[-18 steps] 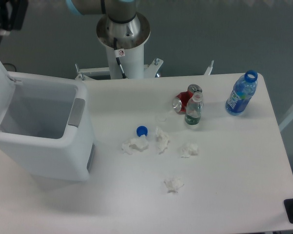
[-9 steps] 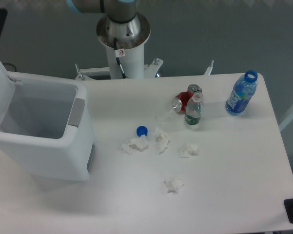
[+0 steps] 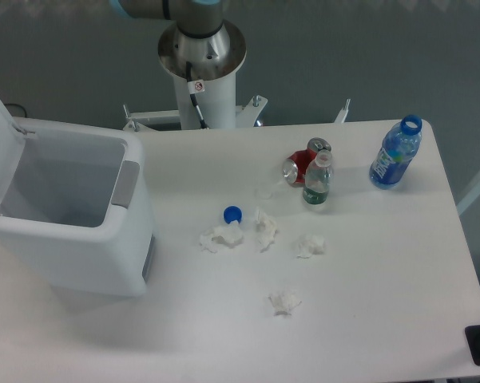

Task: Close the trash can

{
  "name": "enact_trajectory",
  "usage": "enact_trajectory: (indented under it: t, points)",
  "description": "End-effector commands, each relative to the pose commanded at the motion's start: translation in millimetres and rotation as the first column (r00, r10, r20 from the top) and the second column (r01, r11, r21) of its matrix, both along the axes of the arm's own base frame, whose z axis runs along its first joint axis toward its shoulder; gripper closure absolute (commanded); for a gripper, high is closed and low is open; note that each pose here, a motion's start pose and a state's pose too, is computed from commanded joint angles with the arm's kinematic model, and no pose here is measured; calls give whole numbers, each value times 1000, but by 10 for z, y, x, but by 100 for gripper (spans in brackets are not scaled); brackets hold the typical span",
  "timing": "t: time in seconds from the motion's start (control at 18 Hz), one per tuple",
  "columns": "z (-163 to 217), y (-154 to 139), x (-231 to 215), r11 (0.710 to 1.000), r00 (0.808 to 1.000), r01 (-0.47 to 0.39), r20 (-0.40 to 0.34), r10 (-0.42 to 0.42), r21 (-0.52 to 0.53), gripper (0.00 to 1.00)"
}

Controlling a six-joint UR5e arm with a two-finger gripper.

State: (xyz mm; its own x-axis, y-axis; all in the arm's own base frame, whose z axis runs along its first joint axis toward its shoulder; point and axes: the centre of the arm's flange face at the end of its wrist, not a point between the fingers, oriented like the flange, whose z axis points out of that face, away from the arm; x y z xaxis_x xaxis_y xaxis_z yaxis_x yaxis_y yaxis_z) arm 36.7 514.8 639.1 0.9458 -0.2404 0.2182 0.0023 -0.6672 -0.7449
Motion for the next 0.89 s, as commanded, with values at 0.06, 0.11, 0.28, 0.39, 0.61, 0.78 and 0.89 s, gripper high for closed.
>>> enact_trajectory:
  t: [0.06,0.11,0.28,0.39,0.61,0.78,0.89]
  points:
    - [-7,3,47,1000,1000,13,-2,-13,0,0]
    - [-32,22,135,999,999,39,5,-39,-2,0]
    - [-39,30,242,997,997,72,17,-72,0,0]
    - [-99,71,249,997,997,76,22,-76,-11,0]
    - [-175,134,327,995,995,94,27,-94,-26,0]
    - [-253,201,318,995,995,95,31,-94,-40,0]
    - [-331,267,311,994,995,97,36,-95,-55,0]
